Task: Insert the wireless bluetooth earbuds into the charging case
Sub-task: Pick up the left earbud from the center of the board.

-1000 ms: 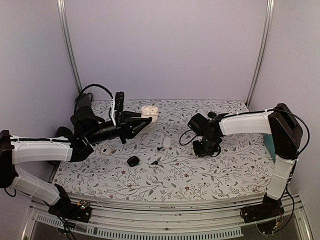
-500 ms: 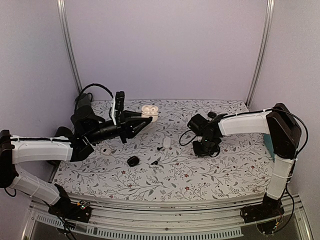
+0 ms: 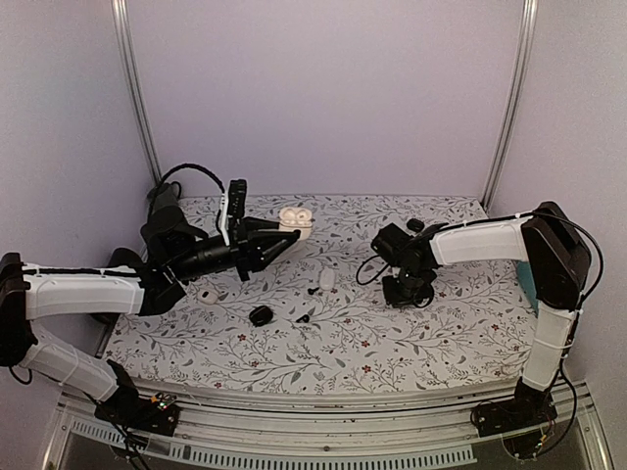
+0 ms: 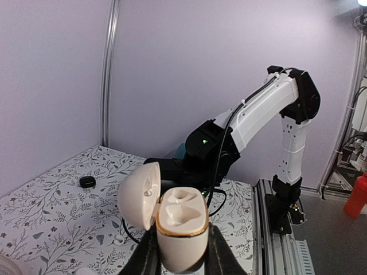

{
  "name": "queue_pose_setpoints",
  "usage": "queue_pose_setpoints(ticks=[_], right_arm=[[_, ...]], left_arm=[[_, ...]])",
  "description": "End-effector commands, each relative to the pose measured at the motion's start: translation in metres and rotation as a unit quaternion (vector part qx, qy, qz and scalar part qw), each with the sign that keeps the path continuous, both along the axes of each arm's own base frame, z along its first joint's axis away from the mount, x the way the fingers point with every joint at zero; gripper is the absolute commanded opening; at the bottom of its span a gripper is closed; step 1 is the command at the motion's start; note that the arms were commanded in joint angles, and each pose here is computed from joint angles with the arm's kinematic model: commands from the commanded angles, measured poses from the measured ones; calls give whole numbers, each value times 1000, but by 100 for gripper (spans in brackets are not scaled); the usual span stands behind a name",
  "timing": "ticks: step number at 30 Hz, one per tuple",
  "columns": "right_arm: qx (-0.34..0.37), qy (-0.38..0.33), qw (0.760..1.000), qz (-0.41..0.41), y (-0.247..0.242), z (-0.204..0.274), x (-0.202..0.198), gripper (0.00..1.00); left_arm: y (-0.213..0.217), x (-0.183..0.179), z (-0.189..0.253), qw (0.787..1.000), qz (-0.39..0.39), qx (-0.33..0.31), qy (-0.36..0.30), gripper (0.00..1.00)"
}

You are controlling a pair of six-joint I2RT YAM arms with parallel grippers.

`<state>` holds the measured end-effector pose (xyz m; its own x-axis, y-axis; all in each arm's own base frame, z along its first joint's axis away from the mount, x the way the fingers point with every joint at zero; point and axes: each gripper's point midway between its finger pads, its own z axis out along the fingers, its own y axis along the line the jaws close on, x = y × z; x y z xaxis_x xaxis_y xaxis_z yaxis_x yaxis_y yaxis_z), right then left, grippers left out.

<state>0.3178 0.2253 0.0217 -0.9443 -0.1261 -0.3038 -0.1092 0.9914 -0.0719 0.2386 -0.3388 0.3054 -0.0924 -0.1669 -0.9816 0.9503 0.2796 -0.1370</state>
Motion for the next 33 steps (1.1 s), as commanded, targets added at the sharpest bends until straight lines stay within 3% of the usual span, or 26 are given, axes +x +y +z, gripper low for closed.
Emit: queue_pose_setpoints(ticks=[1,22,33], right_arm=[[-3,-1,1000,-8,-4,-5,0,23],[9,3,1000,-8,-3,1,-9,26],[103,5,994,-40,1,8,-10,33]], left_arm=[[-4,-2,12,1000,-8,-9,-10,0],[-9,0,10,1000,-18,-9,-2,0],[-6,-1,9,1000,-12,-7,-1,0]])
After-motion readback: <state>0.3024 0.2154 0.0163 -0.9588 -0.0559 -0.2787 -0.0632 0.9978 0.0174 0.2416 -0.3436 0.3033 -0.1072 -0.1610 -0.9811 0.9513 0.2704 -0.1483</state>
